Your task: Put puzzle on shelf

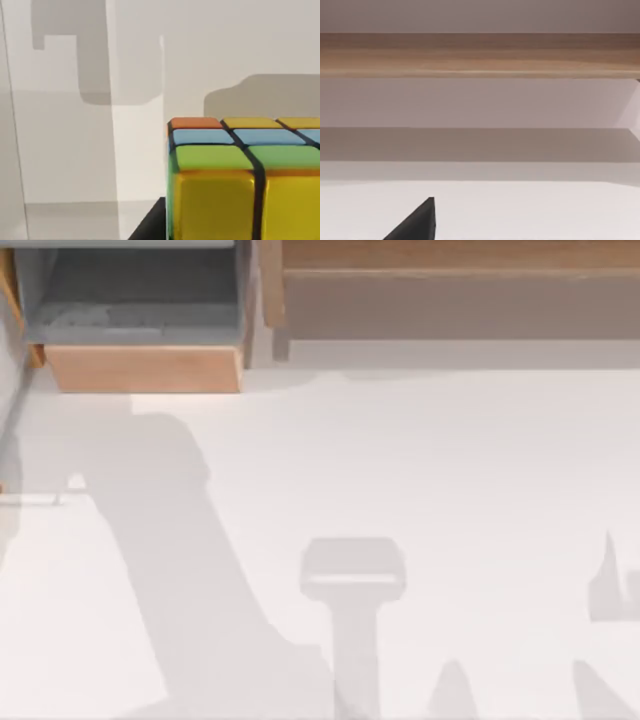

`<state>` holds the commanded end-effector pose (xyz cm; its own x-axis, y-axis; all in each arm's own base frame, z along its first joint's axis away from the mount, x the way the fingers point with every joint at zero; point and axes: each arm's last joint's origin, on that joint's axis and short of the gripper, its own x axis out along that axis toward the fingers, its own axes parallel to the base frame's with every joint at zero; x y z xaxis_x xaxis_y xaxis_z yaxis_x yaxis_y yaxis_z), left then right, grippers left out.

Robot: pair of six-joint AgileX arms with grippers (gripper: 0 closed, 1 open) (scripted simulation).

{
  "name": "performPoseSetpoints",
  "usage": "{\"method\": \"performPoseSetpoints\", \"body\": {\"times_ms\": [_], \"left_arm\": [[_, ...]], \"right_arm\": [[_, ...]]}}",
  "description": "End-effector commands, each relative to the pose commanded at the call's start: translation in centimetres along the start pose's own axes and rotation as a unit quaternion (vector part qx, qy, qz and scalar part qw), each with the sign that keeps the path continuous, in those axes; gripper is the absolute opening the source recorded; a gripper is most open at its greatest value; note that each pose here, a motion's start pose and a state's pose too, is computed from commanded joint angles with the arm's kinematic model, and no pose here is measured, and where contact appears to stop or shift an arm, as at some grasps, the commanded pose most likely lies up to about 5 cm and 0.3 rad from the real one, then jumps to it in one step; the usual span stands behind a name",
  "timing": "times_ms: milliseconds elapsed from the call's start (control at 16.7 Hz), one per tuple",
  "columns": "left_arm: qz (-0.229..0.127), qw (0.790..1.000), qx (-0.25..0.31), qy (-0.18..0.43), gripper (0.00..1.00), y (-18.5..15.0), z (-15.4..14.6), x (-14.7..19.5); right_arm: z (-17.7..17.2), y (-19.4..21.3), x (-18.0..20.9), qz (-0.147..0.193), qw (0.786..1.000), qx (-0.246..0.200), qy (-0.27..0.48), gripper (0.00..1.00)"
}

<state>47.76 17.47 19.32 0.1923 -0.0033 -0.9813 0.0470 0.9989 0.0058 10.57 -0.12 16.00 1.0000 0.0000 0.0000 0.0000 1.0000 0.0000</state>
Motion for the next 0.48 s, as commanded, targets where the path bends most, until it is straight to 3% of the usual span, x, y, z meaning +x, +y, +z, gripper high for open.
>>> {"method": "performPoseSetpoints", "body": {"times_ms": [480], "left_arm": [[-0.004,1.000,0.017,-0.002,0.00,-0.02,0.16,0.23]], "right_arm": [[0.00,0.00,0.00,0.000,1.000,0.000,0.000,1.00]]}}
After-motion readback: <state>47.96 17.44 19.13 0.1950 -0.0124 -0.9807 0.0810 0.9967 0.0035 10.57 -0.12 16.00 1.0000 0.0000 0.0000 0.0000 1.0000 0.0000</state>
